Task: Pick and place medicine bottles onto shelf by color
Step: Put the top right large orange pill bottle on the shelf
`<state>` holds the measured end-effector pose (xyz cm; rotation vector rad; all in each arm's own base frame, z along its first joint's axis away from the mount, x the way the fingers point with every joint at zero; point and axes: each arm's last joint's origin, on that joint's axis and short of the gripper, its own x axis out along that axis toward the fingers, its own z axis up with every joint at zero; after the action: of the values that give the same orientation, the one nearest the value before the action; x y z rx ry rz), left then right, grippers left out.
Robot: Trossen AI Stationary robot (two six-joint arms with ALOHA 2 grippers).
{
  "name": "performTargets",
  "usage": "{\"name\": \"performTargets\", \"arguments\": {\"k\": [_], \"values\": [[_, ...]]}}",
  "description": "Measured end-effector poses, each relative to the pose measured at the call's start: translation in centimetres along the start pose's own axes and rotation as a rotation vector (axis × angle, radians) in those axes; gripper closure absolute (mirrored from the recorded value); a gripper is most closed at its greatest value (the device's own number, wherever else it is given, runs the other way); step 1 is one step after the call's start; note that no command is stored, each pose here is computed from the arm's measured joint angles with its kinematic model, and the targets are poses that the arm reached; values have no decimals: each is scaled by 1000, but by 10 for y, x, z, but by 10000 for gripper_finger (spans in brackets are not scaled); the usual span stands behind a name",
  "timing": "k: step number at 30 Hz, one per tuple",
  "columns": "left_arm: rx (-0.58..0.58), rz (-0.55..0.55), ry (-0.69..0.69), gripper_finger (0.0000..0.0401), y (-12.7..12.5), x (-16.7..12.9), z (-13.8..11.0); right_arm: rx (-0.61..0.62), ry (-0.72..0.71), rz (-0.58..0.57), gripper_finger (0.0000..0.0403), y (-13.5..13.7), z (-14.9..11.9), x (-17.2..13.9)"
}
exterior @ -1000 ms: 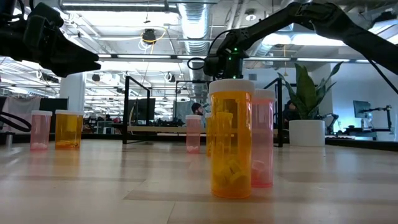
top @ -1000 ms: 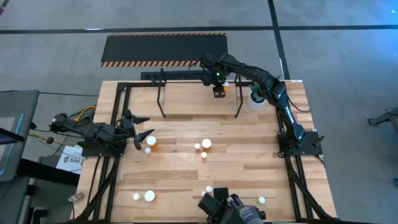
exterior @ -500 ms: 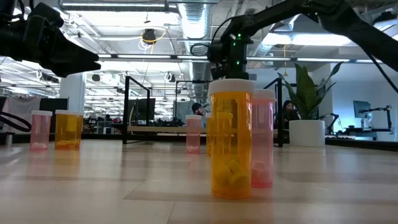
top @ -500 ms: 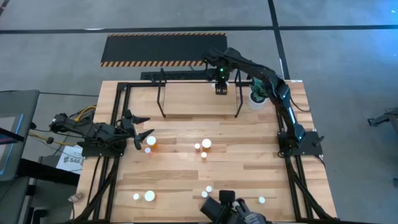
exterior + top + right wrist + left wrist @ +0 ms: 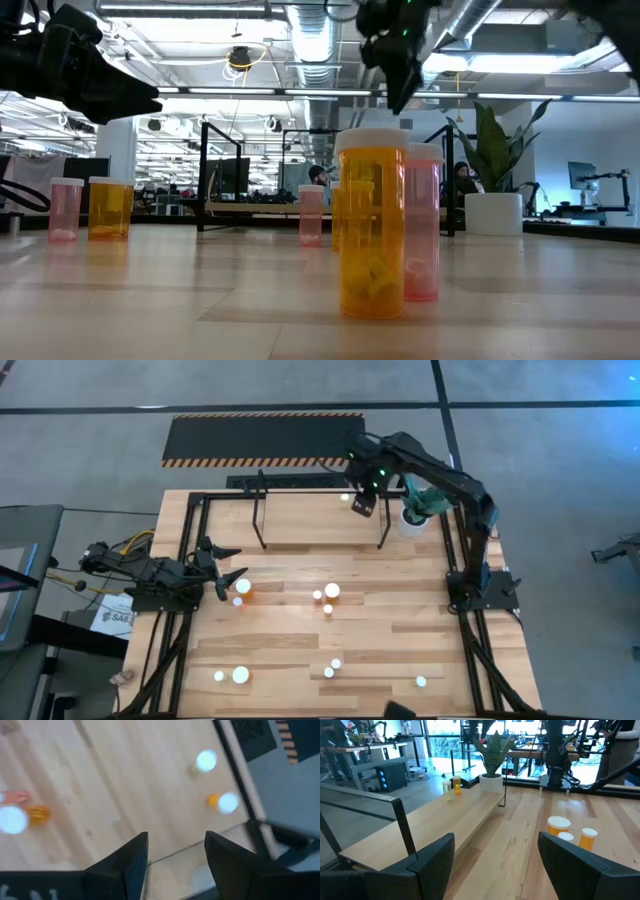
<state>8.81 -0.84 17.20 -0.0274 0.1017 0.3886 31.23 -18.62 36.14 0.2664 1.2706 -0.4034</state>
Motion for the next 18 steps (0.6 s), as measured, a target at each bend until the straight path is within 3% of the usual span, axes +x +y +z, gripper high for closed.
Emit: {"name": "performTargets", "arguments": {"k": [6,11,18], "values": [[0,0,0,128,0,0,0,132,-155,-40,199,34,-48,-11],[0,0,0,128,0,0,0,262,-295,-74,204,55,-103,-2],[0,0,0,128,0,0,0,262,-401,-46,207,68,-157,13]]}}
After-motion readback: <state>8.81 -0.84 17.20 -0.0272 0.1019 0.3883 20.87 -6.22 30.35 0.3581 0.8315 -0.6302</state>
